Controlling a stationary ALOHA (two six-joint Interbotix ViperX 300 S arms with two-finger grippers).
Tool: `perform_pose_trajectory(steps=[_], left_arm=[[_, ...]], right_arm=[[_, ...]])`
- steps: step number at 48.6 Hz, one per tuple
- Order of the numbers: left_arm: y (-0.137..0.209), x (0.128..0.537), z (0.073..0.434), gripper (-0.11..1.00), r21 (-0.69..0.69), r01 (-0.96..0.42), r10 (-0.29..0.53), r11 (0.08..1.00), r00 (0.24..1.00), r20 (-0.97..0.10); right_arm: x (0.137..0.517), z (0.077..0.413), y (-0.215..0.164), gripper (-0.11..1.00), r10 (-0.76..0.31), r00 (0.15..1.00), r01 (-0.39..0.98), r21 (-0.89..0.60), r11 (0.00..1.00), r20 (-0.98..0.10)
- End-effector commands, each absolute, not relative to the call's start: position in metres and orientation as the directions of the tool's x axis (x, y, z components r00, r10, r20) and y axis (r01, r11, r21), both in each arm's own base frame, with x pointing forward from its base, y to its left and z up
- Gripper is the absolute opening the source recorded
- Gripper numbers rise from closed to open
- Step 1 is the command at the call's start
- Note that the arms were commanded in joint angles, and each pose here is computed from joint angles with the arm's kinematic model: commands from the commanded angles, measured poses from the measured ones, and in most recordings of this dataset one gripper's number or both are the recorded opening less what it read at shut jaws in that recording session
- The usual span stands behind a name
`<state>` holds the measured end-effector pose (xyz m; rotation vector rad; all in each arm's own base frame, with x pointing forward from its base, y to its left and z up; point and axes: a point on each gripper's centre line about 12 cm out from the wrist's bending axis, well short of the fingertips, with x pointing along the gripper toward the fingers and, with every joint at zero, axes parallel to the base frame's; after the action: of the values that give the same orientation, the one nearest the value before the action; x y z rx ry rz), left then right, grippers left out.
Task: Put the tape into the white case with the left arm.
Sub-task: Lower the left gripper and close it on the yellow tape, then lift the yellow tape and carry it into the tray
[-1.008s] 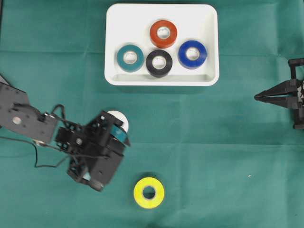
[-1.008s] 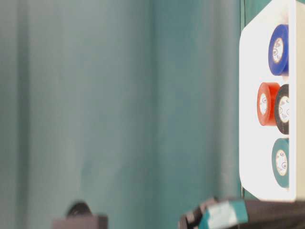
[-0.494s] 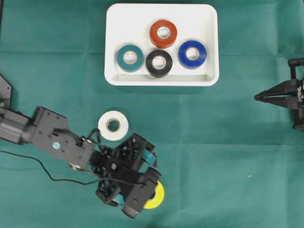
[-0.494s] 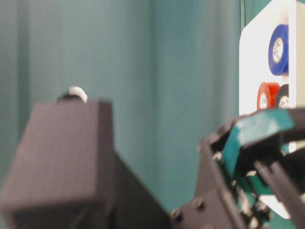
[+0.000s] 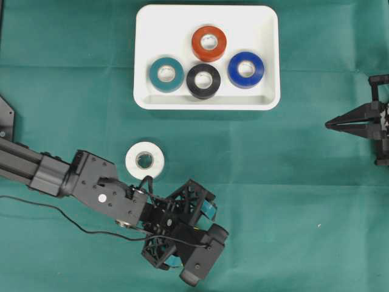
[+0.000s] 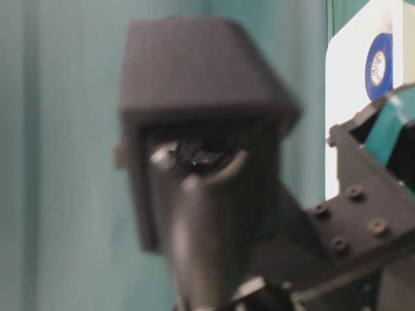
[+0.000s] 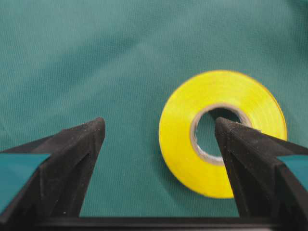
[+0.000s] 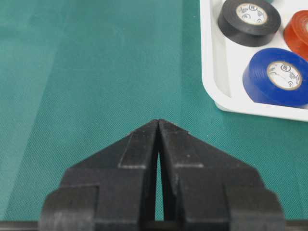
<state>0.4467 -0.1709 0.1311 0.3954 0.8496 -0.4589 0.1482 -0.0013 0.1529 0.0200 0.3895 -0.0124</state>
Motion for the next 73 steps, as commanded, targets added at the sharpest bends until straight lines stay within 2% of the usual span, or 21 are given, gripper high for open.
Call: perform_pose_trajectory(steps=[1,14,28,31,39,41,49,63,73], left_arm=[[-0.171,0.453,0.144,0.94,0.158,0.525,-0.234,0.836,0.602,-0.763],[-0.16,0.453,0.122,0.94,0.148,0.522,-0.203,0.84,0.556,-0.806],[-0.158,0.453,0.117,0.91,0.147,0.523,-0.197,0.839,0.546,-0.814],[-0.158,0.453,0.116,0.8,0.145,0.523,-0.196,0.84,0.54,-0.818],[-0.159,0.451,0.118,0.32,0.139,0.525,-0.193,0.84,0.528,-0.827],[-0.16,0.451,0.12,0.25,0.137,0.527,-0.193,0.839,0.524,-0.83],[-0.159,0.448,0.137,0.25,0.14,0.526,-0.197,0.839,0.533,-0.823],[-0.155,0.44,0.2,0.25,0.162,0.509,-0.224,0.845,0.613,-0.758],[-0.14,0.43,0.215,0.25,0.151,0.497,-0.199,0.855,0.582,-0.788]], right_arm=[[0.151,0.157,-0.001,-0.09,-0.008,0.93,0.015,0.016,1.0,-0.367],[0.151,0.157,0.0,-0.09,-0.002,0.93,0.009,0.016,1.0,-0.367],[0.151,0.157,0.0,-0.09,-0.001,0.93,0.008,0.017,1.0,-0.367],[0.151,0.157,0.0,-0.09,0.0,0.93,0.006,0.017,1.0,-0.367],[0.151,0.157,0.0,-0.09,0.0,0.93,0.006,0.017,1.0,-0.367],[0.151,0.157,0.0,-0.09,-0.001,0.93,0.007,0.016,1.0,-0.367],[0.151,0.157,0.0,-0.09,-0.001,0.93,0.008,0.017,1.0,-0.367],[0.15,0.156,0.0,-0.09,0.0,0.931,0.006,0.017,1.0,-0.366],[0.15,0.156,0.0,-0.09,-0.001,0.931,0.008,0.017,1.0,-0.364]])
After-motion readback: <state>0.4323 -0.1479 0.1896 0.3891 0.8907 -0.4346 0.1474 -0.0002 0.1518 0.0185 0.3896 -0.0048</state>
